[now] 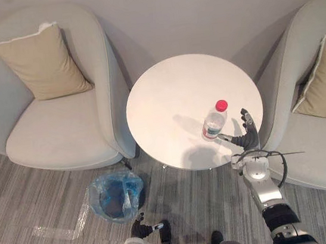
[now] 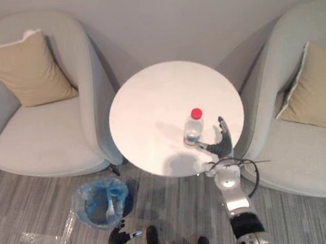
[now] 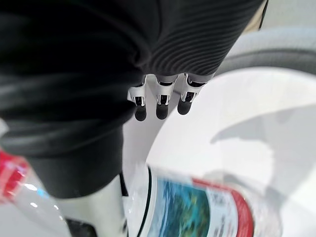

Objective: Gather rubbish on tea table into small bin, then transfer packed bag to large trash can.

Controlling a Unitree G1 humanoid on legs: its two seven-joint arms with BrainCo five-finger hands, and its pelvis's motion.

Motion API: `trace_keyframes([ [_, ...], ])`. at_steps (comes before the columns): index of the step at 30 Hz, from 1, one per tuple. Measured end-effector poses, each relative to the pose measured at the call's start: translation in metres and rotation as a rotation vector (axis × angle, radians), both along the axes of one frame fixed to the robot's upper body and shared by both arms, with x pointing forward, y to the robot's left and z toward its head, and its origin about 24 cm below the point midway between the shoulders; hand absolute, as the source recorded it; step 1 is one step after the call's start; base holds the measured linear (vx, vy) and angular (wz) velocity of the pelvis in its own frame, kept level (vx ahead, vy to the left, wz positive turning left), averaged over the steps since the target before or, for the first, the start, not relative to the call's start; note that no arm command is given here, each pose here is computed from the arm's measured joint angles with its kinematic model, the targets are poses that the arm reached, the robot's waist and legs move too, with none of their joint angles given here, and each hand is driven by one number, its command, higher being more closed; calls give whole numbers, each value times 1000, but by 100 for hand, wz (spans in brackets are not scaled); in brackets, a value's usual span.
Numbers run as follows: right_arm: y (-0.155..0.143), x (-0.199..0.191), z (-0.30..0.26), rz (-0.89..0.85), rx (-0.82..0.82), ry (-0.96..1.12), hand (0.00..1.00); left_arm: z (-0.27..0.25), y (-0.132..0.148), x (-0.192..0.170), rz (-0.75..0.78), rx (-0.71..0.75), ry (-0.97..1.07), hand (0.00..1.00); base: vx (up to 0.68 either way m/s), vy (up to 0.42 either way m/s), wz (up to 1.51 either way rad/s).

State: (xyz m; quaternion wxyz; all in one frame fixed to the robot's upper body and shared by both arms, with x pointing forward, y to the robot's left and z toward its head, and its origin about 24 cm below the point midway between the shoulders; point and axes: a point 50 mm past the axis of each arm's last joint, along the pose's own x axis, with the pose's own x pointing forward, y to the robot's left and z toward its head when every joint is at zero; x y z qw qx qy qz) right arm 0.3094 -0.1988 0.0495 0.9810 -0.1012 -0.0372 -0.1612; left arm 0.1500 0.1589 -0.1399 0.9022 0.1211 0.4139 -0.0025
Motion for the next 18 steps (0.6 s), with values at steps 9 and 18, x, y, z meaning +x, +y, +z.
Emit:
trace_keyframes([
  [9, 2, 22, 16, 31, 59, -26, 0, 7, -1, 11, 12, -3, -65, 0, -21, 1, 17],
  [18, 8, 48, 52, 47, 24, -101, 100, 9, 2, 15, 33, -9, -81, 0, -60, -8, 2],
])
